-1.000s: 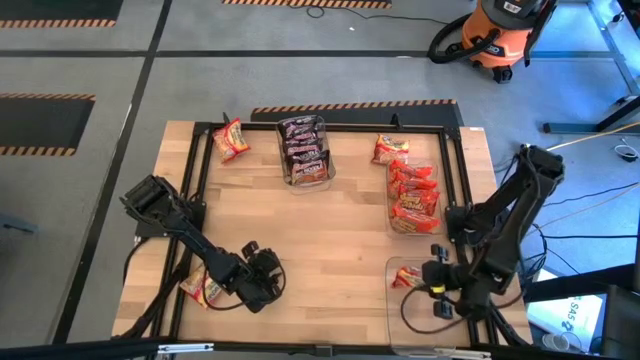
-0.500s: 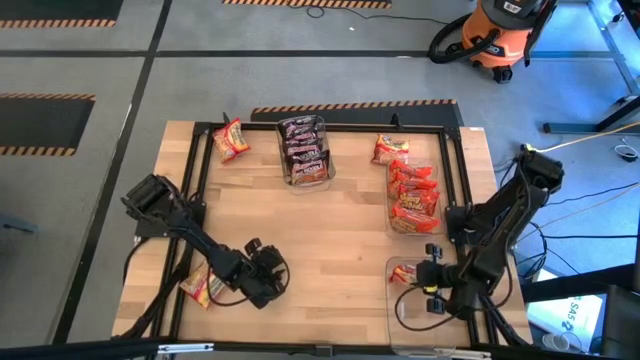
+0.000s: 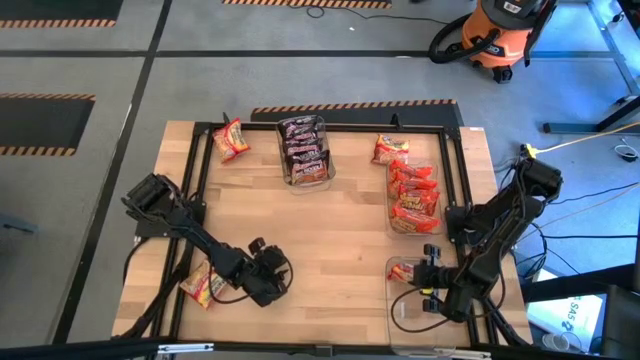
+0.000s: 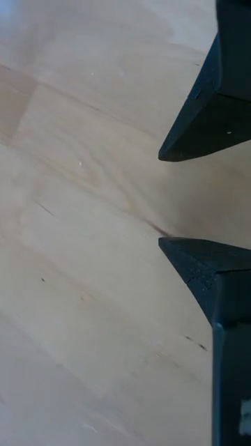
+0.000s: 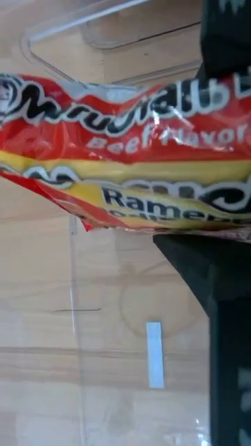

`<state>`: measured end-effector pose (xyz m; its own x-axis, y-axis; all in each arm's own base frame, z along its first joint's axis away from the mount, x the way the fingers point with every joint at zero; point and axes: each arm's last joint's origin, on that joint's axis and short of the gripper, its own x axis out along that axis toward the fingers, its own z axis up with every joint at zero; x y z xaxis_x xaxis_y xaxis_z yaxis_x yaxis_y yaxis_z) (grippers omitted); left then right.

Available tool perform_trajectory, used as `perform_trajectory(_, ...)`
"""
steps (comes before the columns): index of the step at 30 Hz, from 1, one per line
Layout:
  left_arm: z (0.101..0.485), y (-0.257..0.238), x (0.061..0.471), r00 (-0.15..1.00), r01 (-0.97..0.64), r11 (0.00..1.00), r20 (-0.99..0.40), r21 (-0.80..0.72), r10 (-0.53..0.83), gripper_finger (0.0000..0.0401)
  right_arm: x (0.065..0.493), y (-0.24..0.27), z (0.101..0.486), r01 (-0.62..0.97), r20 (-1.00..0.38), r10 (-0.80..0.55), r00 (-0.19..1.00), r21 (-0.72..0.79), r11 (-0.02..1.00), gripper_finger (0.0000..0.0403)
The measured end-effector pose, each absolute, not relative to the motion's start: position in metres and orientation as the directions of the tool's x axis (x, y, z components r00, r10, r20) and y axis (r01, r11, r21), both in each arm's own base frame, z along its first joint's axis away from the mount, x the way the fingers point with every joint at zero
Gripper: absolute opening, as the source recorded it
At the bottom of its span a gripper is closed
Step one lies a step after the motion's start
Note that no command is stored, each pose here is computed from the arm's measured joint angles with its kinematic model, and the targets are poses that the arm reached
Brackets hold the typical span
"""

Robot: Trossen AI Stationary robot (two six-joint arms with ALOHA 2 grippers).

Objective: Sort Maruchan noodles
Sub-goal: Put the red noodle pack into the bottom transparent bin

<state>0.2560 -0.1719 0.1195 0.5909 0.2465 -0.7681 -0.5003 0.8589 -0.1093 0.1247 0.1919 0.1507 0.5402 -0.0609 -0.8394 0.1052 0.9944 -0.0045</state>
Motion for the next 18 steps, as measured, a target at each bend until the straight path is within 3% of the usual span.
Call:
perform_trajectory(8,0.120,-0.172,0.256,0.593,-0.498,0.860,-0.768,-0.112,0.243,0.0185,0.126,0.198,0.165,0.092,-0.871,-0.051,0.489,-0.006,0.996,0.0204)
perform_trajectory(18,0.120,-0.173,0.257,0.593,-0.494,0.860,-0.772,-0.124,0.229,0.0185,0.128,0.200,0.198,0.105,-0.875,-0.151,0.460,-0.115,0.988,0.0200)
